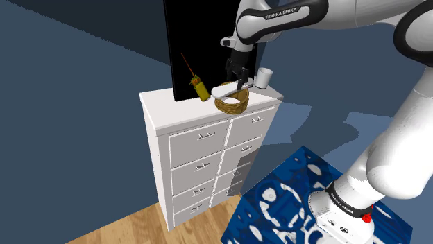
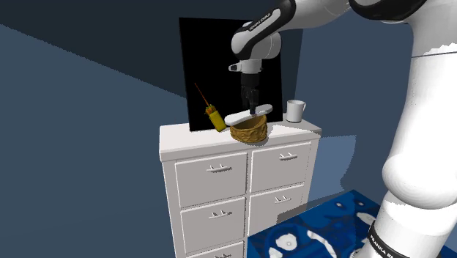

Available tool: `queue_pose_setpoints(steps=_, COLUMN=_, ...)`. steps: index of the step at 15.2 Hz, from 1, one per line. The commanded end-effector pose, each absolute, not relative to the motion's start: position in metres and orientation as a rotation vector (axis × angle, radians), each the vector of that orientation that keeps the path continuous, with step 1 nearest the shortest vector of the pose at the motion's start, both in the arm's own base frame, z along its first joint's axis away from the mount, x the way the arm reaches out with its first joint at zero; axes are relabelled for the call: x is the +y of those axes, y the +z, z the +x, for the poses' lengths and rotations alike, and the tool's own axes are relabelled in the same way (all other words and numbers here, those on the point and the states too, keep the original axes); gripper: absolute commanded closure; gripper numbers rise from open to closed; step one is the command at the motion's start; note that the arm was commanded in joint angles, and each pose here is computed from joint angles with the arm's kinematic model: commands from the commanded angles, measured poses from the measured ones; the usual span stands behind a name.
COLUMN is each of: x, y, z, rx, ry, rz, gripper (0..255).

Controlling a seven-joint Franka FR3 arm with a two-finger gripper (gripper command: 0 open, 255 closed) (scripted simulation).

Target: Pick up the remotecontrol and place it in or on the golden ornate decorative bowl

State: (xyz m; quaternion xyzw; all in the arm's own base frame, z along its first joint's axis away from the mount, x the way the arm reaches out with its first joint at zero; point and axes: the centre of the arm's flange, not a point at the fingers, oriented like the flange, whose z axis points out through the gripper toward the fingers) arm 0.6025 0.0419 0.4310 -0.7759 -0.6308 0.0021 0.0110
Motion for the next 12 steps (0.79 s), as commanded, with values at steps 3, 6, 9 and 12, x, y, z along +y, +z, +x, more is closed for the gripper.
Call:
queue_pose_setpoints(steps=3, x=0.041, y=0.471, z=0.603, rx=-1.968, ry=0.006, rz=-2.421, gripper=0)
queue_pose_setpoints(steps=6, x=0.041, y=0.481, z=0.603, rx=-1.968, ry=0.006, rz=-2.421, gripper=0)
queue_pose_setpoints(steps=9, x=0.041, y=0.481, z=0.603, rx=-1.968, ry=0.006, rz=-2.421, gripper=0)
queue_pose_setpoints(steps=12, x=0.041, y=0.481, z=0.603, rx=-1.968, ry=0.006, rz=-2.421, gripper=0)
